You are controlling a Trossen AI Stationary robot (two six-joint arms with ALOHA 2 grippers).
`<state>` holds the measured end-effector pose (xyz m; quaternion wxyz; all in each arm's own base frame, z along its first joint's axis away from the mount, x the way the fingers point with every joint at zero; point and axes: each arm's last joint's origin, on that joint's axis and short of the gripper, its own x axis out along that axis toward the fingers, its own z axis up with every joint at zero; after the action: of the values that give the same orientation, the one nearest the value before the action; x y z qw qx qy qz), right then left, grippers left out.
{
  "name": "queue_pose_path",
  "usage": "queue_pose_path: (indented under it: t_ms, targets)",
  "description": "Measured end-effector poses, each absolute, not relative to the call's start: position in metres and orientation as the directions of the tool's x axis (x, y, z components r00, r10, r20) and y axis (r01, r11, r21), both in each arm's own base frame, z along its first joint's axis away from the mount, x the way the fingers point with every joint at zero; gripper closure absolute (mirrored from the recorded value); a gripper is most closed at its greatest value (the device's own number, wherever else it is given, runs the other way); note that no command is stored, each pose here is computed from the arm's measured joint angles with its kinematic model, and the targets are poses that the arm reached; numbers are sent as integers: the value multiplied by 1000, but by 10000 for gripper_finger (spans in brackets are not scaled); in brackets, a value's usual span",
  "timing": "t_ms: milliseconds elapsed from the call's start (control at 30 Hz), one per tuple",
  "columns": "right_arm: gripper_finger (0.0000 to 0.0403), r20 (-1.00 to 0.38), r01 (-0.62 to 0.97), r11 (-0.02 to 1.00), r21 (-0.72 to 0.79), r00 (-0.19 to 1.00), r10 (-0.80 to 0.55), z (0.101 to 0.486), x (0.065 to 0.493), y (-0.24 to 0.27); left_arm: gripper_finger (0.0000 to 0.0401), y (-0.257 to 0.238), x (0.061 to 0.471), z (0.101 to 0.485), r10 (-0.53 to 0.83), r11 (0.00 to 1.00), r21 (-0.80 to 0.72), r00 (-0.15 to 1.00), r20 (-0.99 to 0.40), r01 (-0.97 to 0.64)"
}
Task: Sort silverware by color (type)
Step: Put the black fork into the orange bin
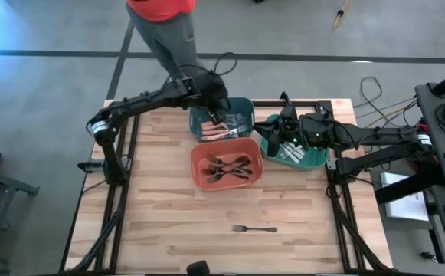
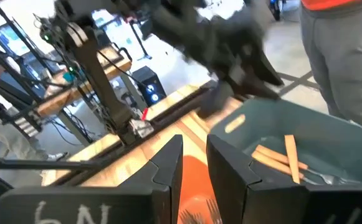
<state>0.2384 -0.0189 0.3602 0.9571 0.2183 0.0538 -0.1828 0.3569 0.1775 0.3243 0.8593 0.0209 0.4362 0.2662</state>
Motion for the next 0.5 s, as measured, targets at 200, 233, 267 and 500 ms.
queue_pose_path:
  t_ms: [200, 233, 267, 500]
  targets:
    - [339, -225, 390, 837, 384, 919, -325, 356, 238, -19, 317, 157, 340, 344, 473, 847, 185, 549, -689, -498]
    - [339, -226, 391, 836, 386, 918, -325, 356, 238, -19, 317, 151, 336, 345, 470, 847, 171, 559, -683, -503]
    - [339, -230, 392, 834, 388, 918, -324, 355, 237, -19, 317, 145, 332, 345, 464, 850, 155, 574, -675, -504]
    - [339, -251, 379, 836, 396, 921, -298, 354, 237, -18, 316, 102, 308, 343, 419, 847, 1, 666, -617, -532]
